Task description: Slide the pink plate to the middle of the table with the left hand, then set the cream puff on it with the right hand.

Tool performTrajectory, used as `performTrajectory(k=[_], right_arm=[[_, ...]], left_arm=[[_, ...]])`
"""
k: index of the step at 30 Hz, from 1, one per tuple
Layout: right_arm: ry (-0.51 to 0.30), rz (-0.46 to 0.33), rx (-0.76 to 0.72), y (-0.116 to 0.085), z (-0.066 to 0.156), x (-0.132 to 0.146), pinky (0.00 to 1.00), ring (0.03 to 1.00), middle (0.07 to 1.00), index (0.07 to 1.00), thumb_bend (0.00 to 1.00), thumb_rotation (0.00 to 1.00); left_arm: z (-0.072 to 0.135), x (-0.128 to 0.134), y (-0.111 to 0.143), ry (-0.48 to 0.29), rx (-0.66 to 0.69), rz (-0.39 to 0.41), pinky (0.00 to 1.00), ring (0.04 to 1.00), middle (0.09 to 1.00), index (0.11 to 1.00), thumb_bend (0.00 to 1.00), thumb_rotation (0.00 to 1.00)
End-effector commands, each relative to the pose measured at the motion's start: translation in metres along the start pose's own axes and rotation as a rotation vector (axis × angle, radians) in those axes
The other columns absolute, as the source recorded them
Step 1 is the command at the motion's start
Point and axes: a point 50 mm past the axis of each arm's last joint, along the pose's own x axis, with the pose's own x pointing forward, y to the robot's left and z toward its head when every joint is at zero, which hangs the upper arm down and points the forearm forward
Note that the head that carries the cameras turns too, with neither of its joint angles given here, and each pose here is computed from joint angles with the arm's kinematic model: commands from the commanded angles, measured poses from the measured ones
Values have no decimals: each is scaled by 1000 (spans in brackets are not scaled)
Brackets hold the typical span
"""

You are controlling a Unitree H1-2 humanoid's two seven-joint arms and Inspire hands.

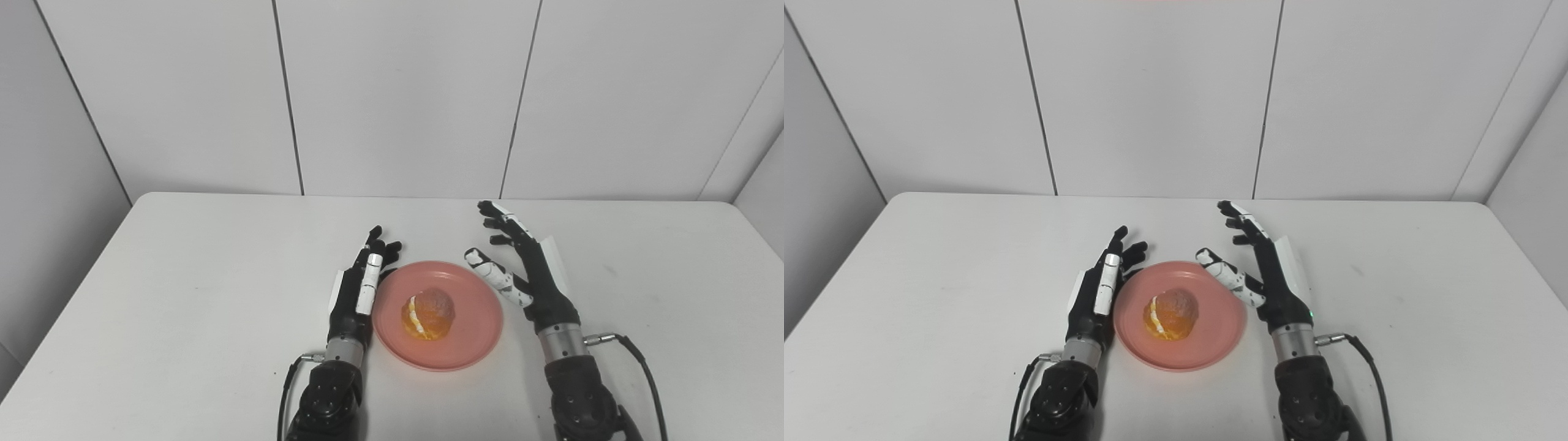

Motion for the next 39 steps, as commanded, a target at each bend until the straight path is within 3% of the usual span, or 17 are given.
performTrajectory(k=[1,6,10,16,25,39], right_arm=[[-35,-19,111,-1,9,8,794,831,849,852,786,970],[77,-75,249,-2,-4,2,897,881,883,874,848,998],[129,-119,359,-1,-14,-2,922,905,905,903,830,970],[176,-132,412,3,-27,-10,938,916,910,908,834,936],[290,-139,349,7,-31,-14,983,936,933,910,793,997],[344,-110,283,9,-28,-16,1000,950,936,884,740,1000]], left_arm=[[-24,-13,2,78,14,63,928,931,920,927,785,979],[-21,-15,2,42,50,121,990,980,966,927,789,999],[-20,-16,1,38,71,151,1000,999,997,967,726,1000],[-21,-17,-1,42,117,171,1000,1000,1000,999,668,1000],[-19,-16,0,53,116,171,1000,1000,1000,1000,651,1000],[-22,-18,7,68,95,165,1000,1000,1000,1000,668,1000]])
